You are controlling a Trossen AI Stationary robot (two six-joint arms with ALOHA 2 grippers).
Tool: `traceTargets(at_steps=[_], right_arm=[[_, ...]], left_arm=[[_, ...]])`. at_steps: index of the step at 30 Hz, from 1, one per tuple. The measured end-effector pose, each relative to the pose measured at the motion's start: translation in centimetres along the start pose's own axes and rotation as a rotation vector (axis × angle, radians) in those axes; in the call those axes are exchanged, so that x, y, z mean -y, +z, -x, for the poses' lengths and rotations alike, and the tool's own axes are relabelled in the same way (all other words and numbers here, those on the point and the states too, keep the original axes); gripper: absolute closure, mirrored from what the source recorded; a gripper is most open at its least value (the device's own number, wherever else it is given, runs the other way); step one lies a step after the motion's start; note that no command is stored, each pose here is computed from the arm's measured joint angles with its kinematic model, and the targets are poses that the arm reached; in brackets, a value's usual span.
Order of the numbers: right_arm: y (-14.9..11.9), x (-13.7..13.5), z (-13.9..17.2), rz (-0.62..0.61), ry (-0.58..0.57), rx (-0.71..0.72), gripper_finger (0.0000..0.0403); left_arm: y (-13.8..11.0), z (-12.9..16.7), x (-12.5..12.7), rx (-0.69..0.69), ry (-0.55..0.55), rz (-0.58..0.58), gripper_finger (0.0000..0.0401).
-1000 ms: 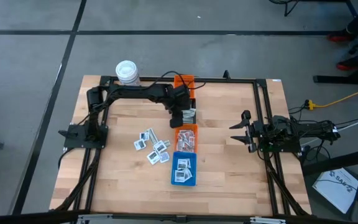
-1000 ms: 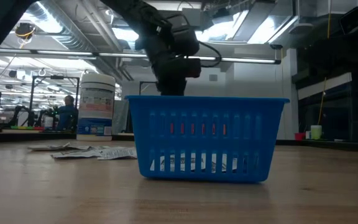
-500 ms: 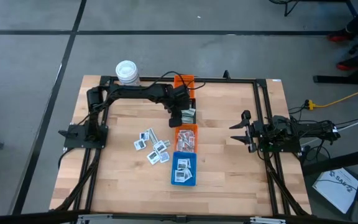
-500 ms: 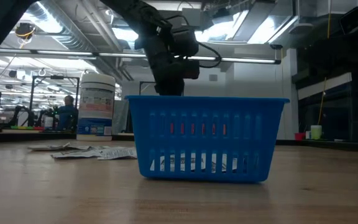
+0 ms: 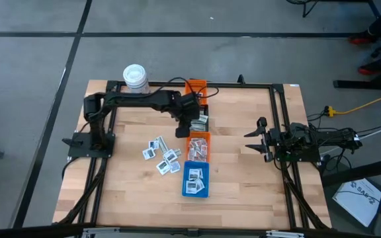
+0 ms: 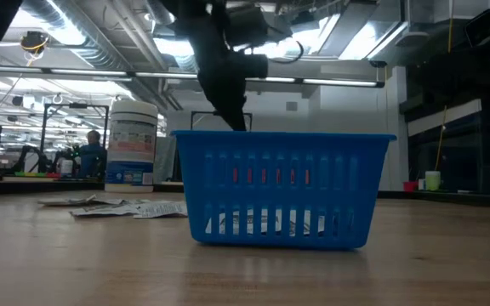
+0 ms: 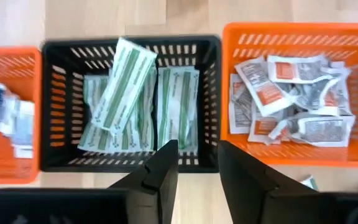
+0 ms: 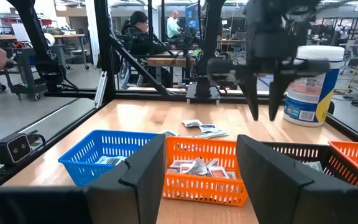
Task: Pick & Place First Aid Supplies
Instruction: Put the gray towelette pack into the blue bin
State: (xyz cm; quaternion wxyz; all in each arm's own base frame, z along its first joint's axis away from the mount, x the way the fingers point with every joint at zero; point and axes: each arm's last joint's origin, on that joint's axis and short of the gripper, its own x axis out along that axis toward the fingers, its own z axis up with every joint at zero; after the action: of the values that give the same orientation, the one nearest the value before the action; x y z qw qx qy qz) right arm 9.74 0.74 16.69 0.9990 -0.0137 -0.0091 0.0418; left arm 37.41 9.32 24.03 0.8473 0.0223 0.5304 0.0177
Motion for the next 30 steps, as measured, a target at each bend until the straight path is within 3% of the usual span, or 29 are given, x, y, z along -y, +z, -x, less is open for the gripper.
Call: traceTargets(at_steps=[13, 30], right_arm=[[0.0, 0.0, 0.0, 0.0, 0.0, -0.001, 0.0208], [0.0, 0.0, 0.0, 0.0, 0.0, 0.0, 0.0208]], left_arm=[[-0.5, 4.5, 5.7, -0.054, -0.037, -0.122, 0.0291], [-2.4, 6.8, 17.0, -0.166, -0.144, -0.034, 0.0292]])
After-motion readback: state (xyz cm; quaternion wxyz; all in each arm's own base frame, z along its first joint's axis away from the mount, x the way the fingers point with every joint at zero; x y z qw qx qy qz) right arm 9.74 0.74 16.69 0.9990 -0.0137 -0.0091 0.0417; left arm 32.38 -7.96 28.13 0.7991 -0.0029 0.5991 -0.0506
